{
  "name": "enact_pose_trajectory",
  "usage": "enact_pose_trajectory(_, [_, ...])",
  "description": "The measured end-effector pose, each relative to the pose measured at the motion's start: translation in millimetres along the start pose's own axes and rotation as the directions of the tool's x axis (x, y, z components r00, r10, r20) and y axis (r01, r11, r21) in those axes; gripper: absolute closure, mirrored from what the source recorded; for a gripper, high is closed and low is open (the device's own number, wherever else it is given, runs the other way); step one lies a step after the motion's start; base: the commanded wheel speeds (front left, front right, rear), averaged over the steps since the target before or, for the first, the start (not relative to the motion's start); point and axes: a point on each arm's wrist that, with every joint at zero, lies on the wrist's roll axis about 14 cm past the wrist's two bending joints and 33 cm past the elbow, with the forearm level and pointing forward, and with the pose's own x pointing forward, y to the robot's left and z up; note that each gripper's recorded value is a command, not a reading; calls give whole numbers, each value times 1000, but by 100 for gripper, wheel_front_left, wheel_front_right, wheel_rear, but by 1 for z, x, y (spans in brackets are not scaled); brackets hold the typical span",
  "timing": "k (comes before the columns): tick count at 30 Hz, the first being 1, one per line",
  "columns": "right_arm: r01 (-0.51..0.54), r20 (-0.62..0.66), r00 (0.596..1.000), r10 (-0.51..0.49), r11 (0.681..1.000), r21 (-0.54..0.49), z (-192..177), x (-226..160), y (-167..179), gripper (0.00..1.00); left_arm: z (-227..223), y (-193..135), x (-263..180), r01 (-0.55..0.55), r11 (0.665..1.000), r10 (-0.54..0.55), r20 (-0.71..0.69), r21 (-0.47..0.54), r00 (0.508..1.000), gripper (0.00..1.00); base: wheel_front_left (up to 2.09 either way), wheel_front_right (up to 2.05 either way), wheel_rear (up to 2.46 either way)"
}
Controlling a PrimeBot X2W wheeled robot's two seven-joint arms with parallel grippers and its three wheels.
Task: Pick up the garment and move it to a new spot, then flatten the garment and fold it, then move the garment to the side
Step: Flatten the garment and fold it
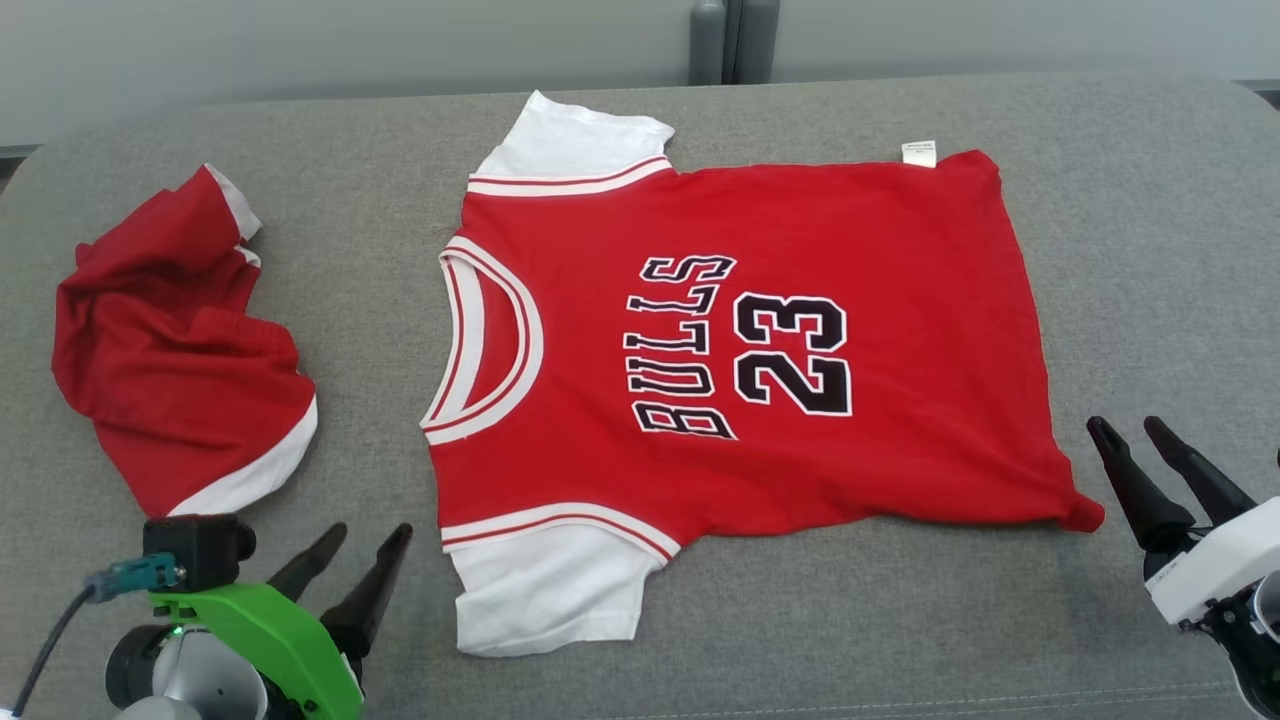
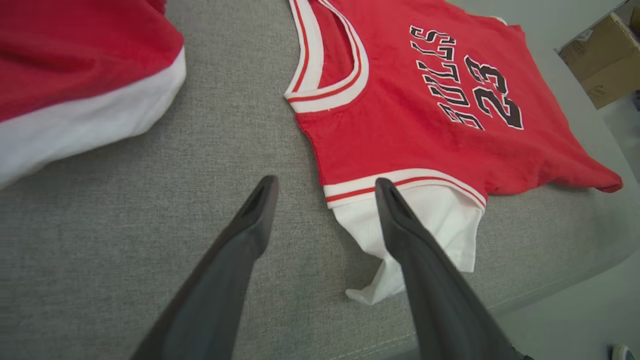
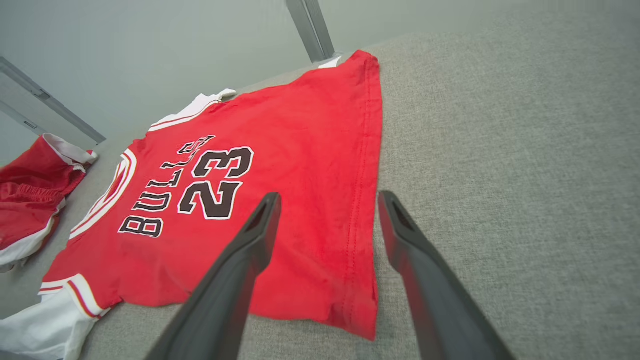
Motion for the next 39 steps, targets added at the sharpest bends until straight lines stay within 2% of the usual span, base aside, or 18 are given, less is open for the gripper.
enact_pose_trajectory(6, [-58, 146, 987, 70, 995, -80, 35, 2, 22, 0, 41, 2, -2, -9, 1000, 5, 169, 21, 986, 0, 0, 0, 0])
enact_pose_trajectory(12, [-56, 316, 942, 112, 982, -182, 83, 7, 42, 0, 83, -10, -3, 8, 997, -34, 338, 76, 940, 0, 0, 0, 0])
enact_pose_trajectory(16, [-71, 356, 925, 132, 981, -180, 91, 8, 58, 0, 94, -9, -4, -13, 994, -30, 390, 109, 920, 0, 0, 0, 0])
enact_pose_trajectory(22, [-49, 409, 906, 109, 987, -155, 96, 9, 71, 0, 102, -10, -6, -37, 988, -37, 459, 151, 888, 0, 0, 0, 0])
enact_pose_trajectory(27, [-26, 443, 892, 88, 989, -143, 101, 10, 77, 0, 114, -4, -10, -59, 992, -8, 540, 108, 842, 0, 0, 0, 0])
enact_pose_trajectory(31, [-4, 467, 881, 77, 988, -155, 104, 6, 80, 0, 115, -3, -11, -80, 989, -2, 553, 125, 833, 0, 0, 0, 0])
enact_pose_trajectory(35, [51, 522, 852, 40, 986, -160, 118, -3, 74, 0, 115, 2, -14, -124, 976, 2, 560, 179, 829, 0, 0, 0, 0])
enact_pose_trajectory(39, [75, 556, 831, 35, 982, -174, 127, -10, 74, 0, 110, 4, -15, -138, 973, 11, 557, 186, 830, 0, 0, 0, 0])
